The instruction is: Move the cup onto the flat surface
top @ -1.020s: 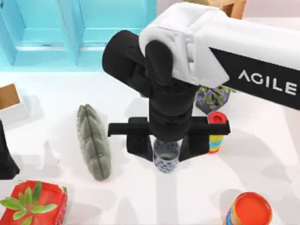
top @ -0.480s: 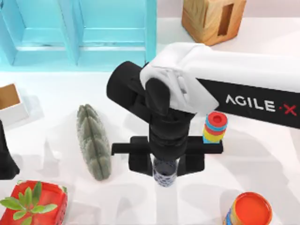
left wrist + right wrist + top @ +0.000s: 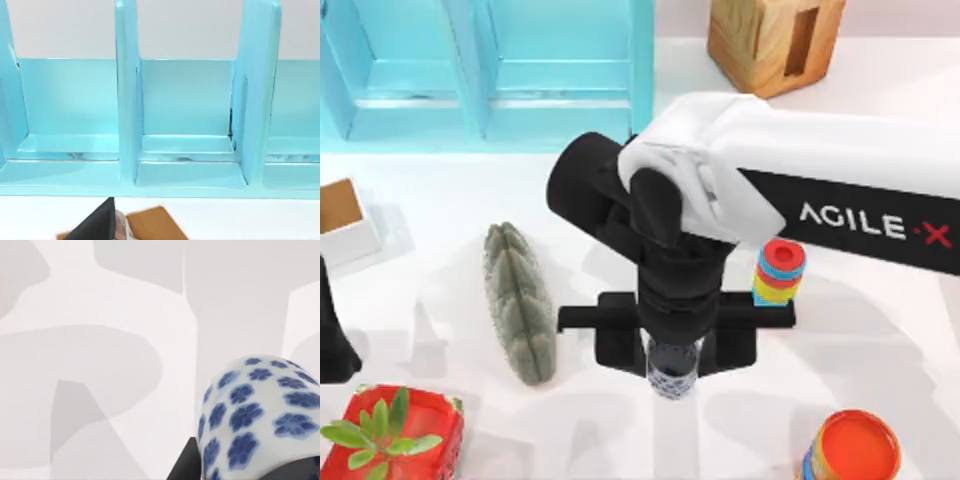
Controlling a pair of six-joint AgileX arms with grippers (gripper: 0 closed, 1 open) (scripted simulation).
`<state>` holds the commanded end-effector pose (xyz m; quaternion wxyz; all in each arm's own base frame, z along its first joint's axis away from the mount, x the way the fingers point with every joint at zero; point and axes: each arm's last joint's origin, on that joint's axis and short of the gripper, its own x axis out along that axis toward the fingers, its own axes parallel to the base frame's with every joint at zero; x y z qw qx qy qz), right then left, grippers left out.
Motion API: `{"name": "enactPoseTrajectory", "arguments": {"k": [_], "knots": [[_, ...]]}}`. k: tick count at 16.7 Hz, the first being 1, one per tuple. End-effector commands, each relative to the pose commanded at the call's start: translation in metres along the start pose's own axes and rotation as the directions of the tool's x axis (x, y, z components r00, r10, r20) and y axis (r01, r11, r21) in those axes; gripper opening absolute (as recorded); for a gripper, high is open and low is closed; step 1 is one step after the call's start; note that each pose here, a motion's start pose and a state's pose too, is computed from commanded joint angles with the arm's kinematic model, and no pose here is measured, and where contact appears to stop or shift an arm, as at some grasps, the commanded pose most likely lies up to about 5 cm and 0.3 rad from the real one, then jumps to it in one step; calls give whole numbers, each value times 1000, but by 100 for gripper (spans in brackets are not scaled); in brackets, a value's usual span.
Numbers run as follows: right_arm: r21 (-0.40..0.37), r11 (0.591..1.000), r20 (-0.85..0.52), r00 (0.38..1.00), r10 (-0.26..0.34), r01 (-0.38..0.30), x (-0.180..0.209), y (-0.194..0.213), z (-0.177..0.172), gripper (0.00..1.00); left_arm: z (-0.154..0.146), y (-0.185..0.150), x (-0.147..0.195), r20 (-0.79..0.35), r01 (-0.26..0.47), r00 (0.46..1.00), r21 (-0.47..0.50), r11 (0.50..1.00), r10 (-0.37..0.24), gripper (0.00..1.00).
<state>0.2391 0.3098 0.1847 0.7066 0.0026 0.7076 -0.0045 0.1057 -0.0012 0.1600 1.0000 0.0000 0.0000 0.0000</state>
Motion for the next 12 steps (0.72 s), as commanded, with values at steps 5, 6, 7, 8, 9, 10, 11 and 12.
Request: {"name": "enactPoseTrajectory", "arguments": {"k": [5, 6, 7, 8, 9, 10, 11, 12], "knots": [[0, 1000, 0, 1000, 0, 0, 0, 0, 0, 90, 0, 0, 0, 0, 0, 1000, 0, 1000, 0, 100], [0, 1000, 0, 1000, 0, 0, 0, 0, 0, 98, 0, 0, 0, 0, 0, 1000, 0, 1000, 0, 100], [0, 1000, 0, 1000, 0, 0, 0, 0, 0, 100, 0, 0, 0, 0, 0, 1000, 0, 1000, 0, 100], [0, 1000, 0, 1000, 0, 0, 0, 0, 0, 100, 0, 0, 0, 0, 0, 1000, 0, 1000, 0, 100], [0, 1000, 0, 1000, 0, 0, 0, 0, 0, 100, 0, 0, 0, 0, 0, 1000, 0, 1000, 0, 100], [0, 1000, 0, 1000, 0, 0, 0, 0, 0, 100, 0, 0, 0, 0, 0, 1000, 0, 1000, 0, 100], [0, 1000, 0, 1000, 0, 0, 0, 0, 0, 100, 0, 0, 0, 0, 0, 1000, 0, 1000, 0, 100], [0, 1000, 0, 1000, 0, 0, 0, 0, 0, 100, 0, 0, 0, 0, 0, 1000, 0, 1000, 0, 100]]}}
